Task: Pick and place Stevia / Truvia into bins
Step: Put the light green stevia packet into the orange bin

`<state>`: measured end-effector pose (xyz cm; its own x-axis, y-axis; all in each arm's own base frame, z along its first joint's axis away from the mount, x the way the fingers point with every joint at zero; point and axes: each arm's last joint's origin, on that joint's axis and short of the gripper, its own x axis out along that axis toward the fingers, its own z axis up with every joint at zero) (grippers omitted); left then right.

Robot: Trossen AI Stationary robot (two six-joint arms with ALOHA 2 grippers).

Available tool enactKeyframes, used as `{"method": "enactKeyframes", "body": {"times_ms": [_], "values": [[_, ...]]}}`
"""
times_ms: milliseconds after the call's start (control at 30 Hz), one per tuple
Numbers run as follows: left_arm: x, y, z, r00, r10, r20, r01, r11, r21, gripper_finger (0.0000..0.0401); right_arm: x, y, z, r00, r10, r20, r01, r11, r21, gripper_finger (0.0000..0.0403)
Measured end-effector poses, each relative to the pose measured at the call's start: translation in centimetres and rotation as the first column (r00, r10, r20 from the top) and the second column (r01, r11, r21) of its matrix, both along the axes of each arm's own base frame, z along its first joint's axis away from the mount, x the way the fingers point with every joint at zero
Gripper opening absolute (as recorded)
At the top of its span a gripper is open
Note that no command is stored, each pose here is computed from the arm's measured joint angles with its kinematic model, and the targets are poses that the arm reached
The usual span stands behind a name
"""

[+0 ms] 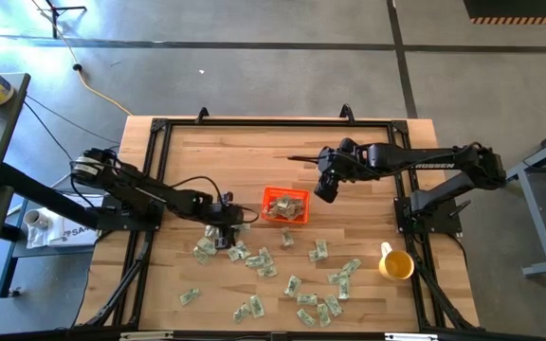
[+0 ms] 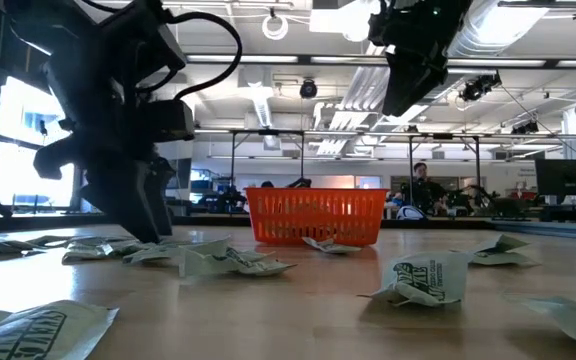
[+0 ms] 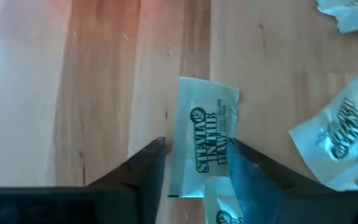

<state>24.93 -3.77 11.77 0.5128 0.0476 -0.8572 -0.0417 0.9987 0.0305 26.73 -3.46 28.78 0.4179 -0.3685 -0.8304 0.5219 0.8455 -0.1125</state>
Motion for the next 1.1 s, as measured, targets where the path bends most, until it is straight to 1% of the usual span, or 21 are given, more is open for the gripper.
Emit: {"method": "enactKeyframes", "body": {"times_ms": [67, 200, 300, 367, 433, 500, 567, 667, 767, 833, 933, 1000, 1100], "values": [[0.0, 0.1, 0.0, 1.0, 0.01, 0.007, -0.01, 1.0, 0.017, 0.0164, 0.0, 0.0, 0.0, 1.0, -0.001, 0.0, 0.001, 1.0, 0.0, 0.0239], [0.2, 0.3, 0.1, 0.999, 0.02, 0.031, -0.022, 0.996, 0.086, 0.0084, 0.0, 0.0, 0.0, 1.0, -0.006, -0.001, 0.006, 1.0, 0.004, 0.024], [0.5, 0.3, 0.6, 0.998, 0.028, 0.053, -0.034, 0.994, 0.108, 0.0031, -0.2, 0.0, -0.1, 1.0, -0.017, -0.016, 0.018, 1.0, 0.017, 0.0237], [0.7, 0.3, 1.0, 0.998, 0.032, 0.057, -0.038, 0.993, 0.111, 0.0028, -0.2, 0.3, -0.2, 1.0, -0.01, -0.024, 0.01, 1.0, 0.021, 0.0235], [1.2, 0.3, 2.2, 0.995, 0.041, 0.093, -0.052, 0.992, 0.119, 0.0029, -0.3, 0.5, -0.2, 1.0, -0.003, -0.031, 0.003, 1.0, 0.017, 0.0233], [1.7, 0.3, 3.3, 0.991, 0.063, 0.121, -0.081, 0.985, 0.153, 0.0042, -0.3, 0.8, -0.2, 0.999, 0.005, -0.032, -0.005, 1.0, 0.013, 0.023], [1.6, 0.6, 3.9, 0.993, 0.057, 0.1, -0.077, 0.976, 0.205, 0.0054, -0.2, 1.0, -0.2, 0.999, 0.012, -0.032, -0.012, 1.0, 0.01, 0.0228], [2.0, 1.5, 5.1, 0.993, 0.049, 0.111, -0.074, 0.969, 0.235, 0.0047, -0.2, 1.3, -0.2, 0.999, 0.019, -0.034, -0.019, 1.0, -0.006, 0.0223], [2.2, 2.6, 5.9, 0.991, 0.068, 0.114, -0.09, 0.976, 0.197, 0.003, -0.3, 1.8, -0.2, 0.999, 0.019, -0.041, -0.019, 1.0, -0.009, 0.0217], [2.3, 3.2, 6.1, 0.991, 0.079, 0.109, -0.094, 0.987, 0.132, 0.003, -0.4, 2.1, -0.3, 0.998, 0.016, -0.055, -0.016, 1.0, -0.003, 0.0213], [3.1, 3.6, 7.6, 0.982, 0.09, 0.164, -0.099, 0.994, 0.045, 0.003, -0.7, 2.7, -0.4, 0.997, 0.012, -0.076, -0.012, 1.0, -0.01, 0.0207], [3.8, 3.7, 8.8, 0.976, 0.077, 0.202, -0.086, 0.996, 0.035, 0.003, -0.8, 3.2, -0.4, 0.997, 0.012, -0.081, -0.015, 0.999, -0.03, 0.0205], [5.1, 3.6, 11.2, 0.959, 0.01, 0.284, -0.034, 0.996, 0.08, 0.003, -0.8, 3.7, -0.4, 0.996, 0.015, -0.082, -0.019, 0.998, -0.055, 0.0204]]}}
